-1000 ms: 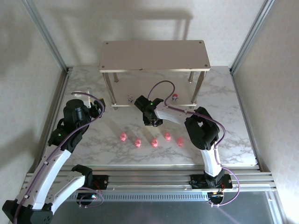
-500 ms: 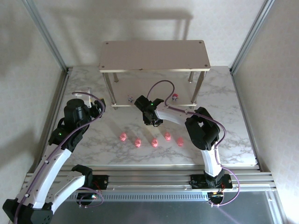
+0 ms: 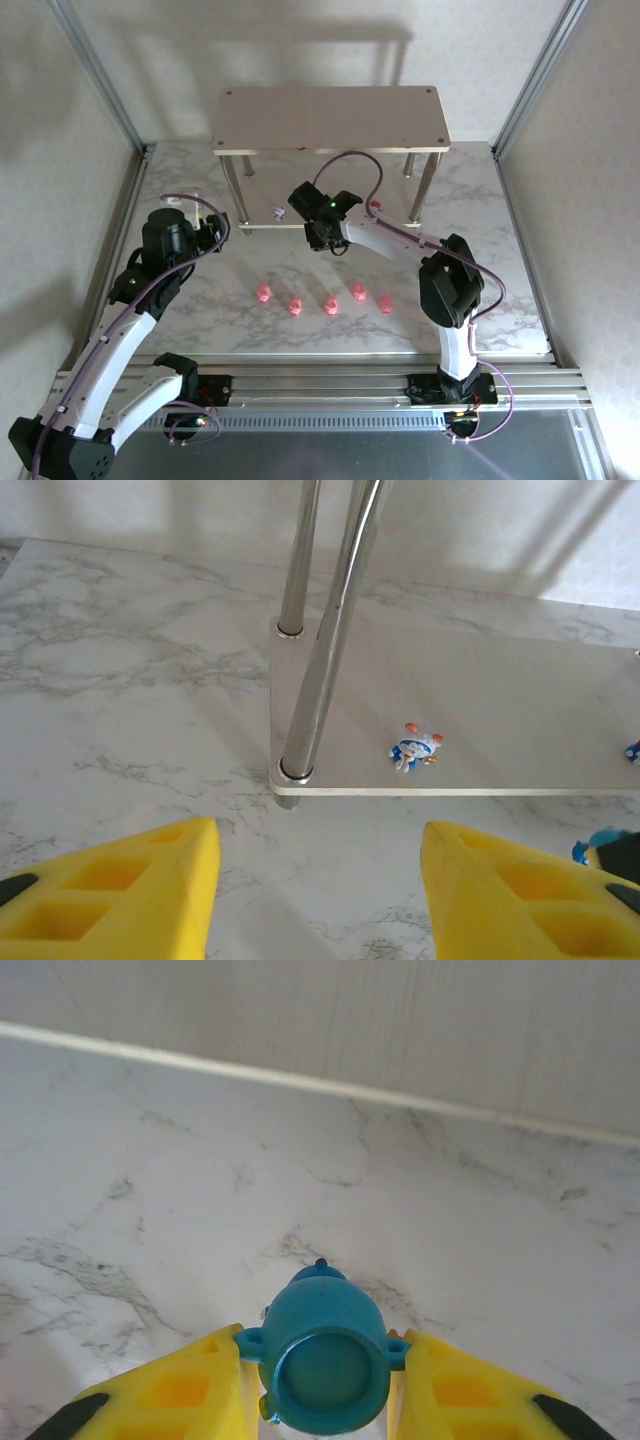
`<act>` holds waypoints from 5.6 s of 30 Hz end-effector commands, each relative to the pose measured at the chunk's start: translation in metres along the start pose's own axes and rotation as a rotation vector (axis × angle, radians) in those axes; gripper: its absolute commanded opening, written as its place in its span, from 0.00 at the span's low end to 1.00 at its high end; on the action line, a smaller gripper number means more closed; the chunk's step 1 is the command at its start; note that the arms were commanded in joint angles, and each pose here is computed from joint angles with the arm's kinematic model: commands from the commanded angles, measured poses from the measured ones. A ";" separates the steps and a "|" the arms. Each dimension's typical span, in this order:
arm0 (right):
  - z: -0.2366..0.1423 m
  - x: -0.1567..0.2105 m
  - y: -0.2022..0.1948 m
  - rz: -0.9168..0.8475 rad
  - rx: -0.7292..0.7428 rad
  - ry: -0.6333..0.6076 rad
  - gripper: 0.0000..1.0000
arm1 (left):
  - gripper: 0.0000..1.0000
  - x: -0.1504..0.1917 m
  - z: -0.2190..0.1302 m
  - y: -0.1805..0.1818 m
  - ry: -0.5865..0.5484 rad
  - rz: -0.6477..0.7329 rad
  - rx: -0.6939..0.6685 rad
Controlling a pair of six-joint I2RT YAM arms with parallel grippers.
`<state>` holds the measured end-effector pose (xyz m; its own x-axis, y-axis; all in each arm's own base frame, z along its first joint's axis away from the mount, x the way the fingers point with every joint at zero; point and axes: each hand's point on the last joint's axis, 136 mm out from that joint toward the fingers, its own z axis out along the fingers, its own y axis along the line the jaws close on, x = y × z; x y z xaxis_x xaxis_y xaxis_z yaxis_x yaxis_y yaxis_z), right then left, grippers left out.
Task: Place and organize the plastic toys onto the shelf
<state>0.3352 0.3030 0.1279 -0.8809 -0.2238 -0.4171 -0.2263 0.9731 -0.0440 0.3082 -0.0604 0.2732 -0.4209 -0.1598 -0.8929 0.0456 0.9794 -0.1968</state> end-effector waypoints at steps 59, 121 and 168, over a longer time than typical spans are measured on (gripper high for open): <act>0.048 -0.083 -0.028 0.217 0.014 -0.071 0.18 | 0.56 -0.003 0.004 -0.007 0.006 0.001 0.048; 0.072 -0.089 -0.018 0.177 0.025 -0.042 0.23 | 0.57 0.005 0.009 -0.001 0.028 0.003 0.047; 0.078 -0.106 -0.022 0.189 0.057 -0.095 0.53 | 0.58 0.006 0.011 0.003 0.033 0.005 0.042</act>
<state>0.4543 0.3199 0.1094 -0.8629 -0.0482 -0.5031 -0.0639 0.9979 0.0140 0.3139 -0.0619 0.2624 -0.4598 -0.1601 -0.8735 0.0787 0.9724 -0.2196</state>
